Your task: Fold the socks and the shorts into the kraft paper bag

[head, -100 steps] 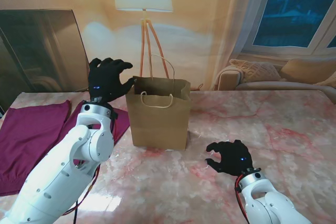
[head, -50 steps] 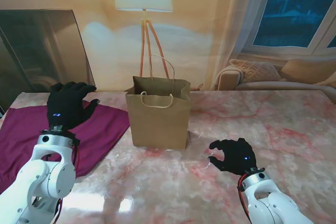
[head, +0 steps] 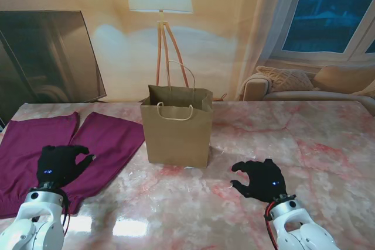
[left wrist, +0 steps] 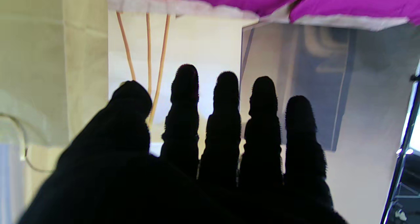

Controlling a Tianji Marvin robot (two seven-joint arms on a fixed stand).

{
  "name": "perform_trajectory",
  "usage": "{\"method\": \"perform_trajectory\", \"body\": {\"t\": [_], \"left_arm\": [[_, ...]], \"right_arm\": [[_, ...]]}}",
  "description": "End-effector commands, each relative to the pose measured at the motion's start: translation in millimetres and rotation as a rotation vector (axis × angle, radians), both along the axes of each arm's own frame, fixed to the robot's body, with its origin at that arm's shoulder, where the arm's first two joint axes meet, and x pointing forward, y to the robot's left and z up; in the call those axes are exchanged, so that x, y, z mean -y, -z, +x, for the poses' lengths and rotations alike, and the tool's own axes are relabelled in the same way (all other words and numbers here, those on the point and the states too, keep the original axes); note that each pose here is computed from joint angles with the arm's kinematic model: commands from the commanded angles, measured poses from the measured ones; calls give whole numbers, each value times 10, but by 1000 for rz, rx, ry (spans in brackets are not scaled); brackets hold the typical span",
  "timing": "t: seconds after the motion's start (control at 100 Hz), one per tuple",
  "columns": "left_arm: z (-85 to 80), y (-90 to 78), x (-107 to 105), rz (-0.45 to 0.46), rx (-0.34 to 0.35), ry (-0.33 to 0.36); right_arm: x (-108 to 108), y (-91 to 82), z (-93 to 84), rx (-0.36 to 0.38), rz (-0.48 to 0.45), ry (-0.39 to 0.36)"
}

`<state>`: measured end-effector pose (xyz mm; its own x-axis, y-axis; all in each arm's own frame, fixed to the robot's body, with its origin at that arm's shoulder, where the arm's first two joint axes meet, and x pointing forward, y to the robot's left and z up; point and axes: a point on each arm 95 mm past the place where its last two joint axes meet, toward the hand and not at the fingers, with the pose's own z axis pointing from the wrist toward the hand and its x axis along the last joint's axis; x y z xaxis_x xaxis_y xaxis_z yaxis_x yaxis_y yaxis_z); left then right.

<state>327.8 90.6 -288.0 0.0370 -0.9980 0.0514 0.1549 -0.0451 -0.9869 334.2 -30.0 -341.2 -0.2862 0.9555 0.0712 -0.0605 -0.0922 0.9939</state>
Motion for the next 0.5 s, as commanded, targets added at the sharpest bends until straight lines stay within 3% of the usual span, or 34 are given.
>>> {"method": "perform_trajectory", "body": {"t": [0.0,0.28,0.38,0.49], "left_arm": [[-132,258,-49,-1,-72,-27],[-383,652,-99,-34,-220,-52],[-487,744,-144,-41,-322,-57],[-545,823,-193,-43,-329,-67]], "right_arm": [[-43,56,-116,-5,5,-14],[-47,133,-316,5,12,-22],[-52,144,-366,7,9,-31],[-59,146,-406,9,4,-39]]}}
